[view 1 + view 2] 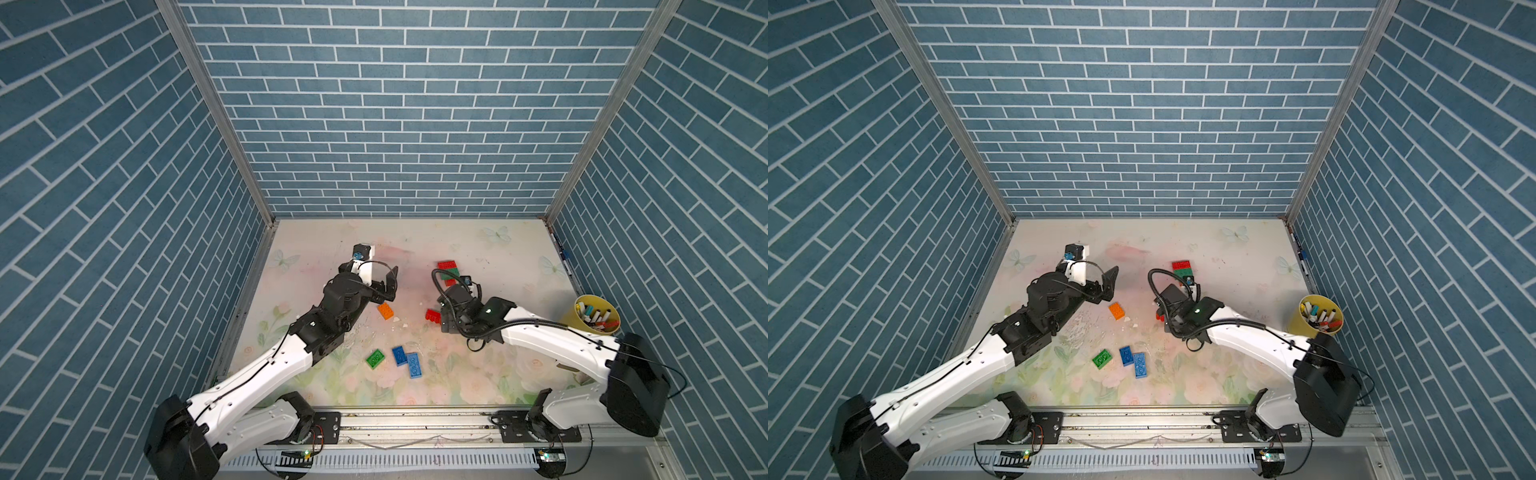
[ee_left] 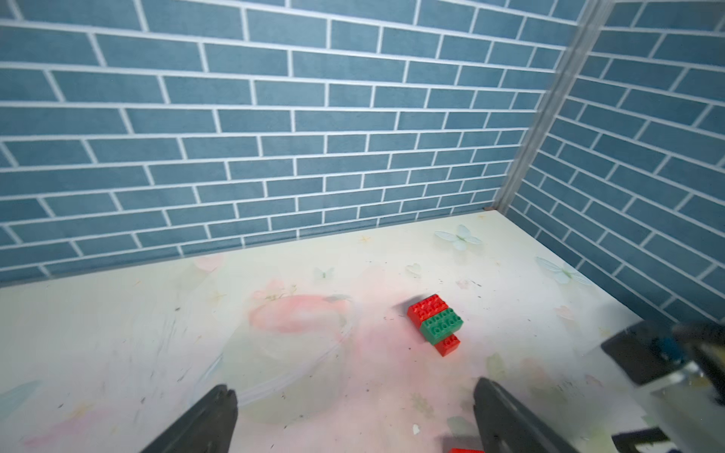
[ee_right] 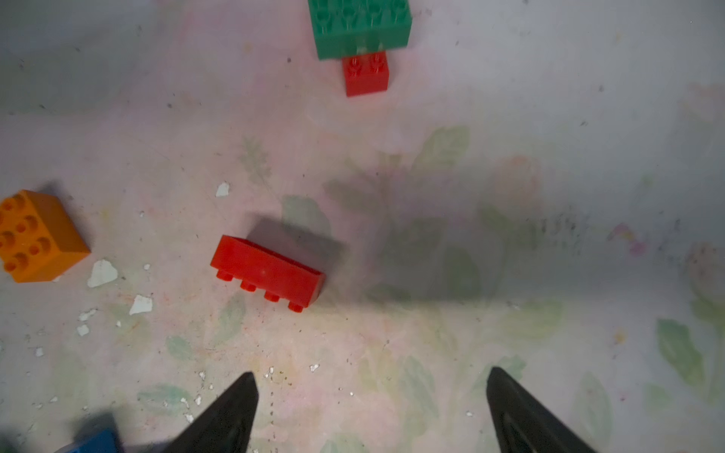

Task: Assemble a rectangle with lego
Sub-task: Pick up the lego brick from the center of the board.

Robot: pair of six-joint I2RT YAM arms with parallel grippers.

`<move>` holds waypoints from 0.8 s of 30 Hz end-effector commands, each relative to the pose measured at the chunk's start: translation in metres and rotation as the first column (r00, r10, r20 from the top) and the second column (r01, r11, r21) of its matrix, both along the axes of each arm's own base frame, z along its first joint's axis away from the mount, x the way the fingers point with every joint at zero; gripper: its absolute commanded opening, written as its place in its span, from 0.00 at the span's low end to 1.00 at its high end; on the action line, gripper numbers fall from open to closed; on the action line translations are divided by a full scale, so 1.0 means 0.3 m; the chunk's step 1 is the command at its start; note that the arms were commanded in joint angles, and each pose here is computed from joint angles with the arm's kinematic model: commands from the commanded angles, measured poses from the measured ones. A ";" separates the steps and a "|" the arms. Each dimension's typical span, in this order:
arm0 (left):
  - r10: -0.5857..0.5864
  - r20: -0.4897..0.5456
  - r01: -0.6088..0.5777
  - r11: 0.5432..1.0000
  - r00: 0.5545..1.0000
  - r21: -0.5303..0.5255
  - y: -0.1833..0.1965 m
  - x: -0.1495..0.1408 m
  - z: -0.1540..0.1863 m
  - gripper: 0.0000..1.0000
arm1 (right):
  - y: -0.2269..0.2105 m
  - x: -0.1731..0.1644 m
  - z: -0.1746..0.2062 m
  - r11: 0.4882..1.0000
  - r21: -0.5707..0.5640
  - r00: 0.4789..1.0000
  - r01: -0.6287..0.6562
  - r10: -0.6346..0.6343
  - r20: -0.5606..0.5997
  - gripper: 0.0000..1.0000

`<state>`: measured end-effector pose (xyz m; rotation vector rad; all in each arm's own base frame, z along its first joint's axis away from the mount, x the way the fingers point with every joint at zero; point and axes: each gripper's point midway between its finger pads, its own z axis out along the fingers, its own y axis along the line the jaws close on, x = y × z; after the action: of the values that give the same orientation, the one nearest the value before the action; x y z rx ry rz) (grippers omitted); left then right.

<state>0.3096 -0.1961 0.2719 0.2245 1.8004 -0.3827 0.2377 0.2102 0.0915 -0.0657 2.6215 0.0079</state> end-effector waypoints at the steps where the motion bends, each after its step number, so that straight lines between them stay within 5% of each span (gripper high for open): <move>1: 0.027 -0.072 -0.026 1.000 0.997 0.004 0.039 -0.025 -0.093 1.00 | 0.055 0.013 -0.024 0.986 0.077 0.989 0.146 -0.146 -0.001 0.91; 17: 0.018 -0.012 -0.019 0.999 1.000 -0.049 0.076 -0.074 -0.047 1.00 | 0.230 0.125 -0.170 0.975 0.104 0.980 0.196 -0.190 -0.062 0.90; 24: 0.026 -0.022 -0.026 0.999 0.999 -0.037 0.077 -0.069 -0.062 1.00 | 0.222 0.148 -0.210 0.967 0.110 0.971 0.229 -0.220 -0.094 0.79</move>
<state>0.2872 -0.1748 0.2581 0.1828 1.8058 -0.4097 0.2783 0.2750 0.0324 0.1899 2.6836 0.0741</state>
